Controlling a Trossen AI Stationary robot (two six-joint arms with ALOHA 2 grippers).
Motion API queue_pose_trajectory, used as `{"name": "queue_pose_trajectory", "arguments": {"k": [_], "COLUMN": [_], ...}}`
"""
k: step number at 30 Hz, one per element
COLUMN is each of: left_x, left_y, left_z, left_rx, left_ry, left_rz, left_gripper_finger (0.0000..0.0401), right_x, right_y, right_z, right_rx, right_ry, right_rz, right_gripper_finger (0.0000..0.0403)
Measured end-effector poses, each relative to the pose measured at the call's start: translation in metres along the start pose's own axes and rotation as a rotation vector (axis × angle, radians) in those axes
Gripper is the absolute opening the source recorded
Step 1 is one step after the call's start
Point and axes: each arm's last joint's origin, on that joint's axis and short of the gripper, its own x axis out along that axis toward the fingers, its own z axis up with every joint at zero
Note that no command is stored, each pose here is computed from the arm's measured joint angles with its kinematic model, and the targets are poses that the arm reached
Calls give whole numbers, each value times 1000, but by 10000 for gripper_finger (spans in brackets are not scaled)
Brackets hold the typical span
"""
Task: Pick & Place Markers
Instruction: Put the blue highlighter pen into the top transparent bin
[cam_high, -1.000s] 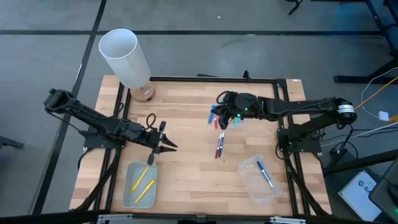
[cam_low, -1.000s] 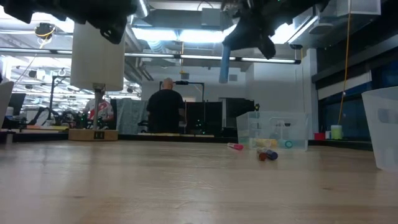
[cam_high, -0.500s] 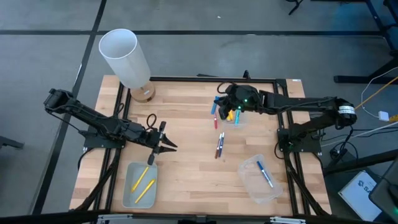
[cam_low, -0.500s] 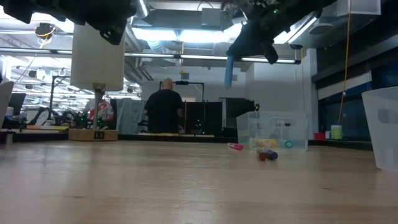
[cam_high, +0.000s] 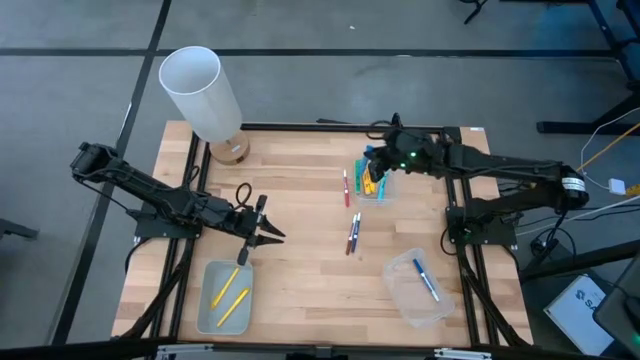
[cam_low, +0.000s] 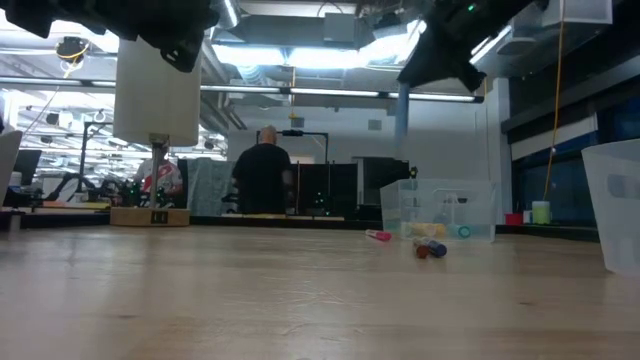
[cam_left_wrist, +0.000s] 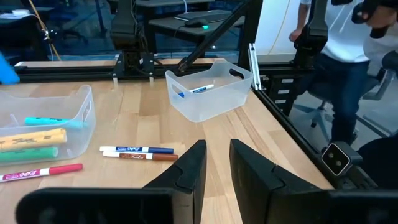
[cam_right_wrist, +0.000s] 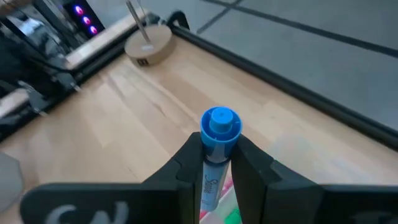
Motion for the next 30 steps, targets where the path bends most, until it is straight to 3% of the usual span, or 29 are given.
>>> {"name": "queue_pose_trajectory", "arguments": {"k": [13,30], "left_x": [0,0], "left_y": [0,0], "left_z": [0,0], "left_rx": [0,0], "left_ry": [0,0], "left_rz": [0,1], "left_gripper_finger": [66,68], "right_x": [-56,-41], "right_y": [-13,-32], "right_z": [15,-2], "right_rx": [78,138], "right_ry": [-174,40], "right_rz": [-5,-169], "right_gripper_finger": [62,62]}}
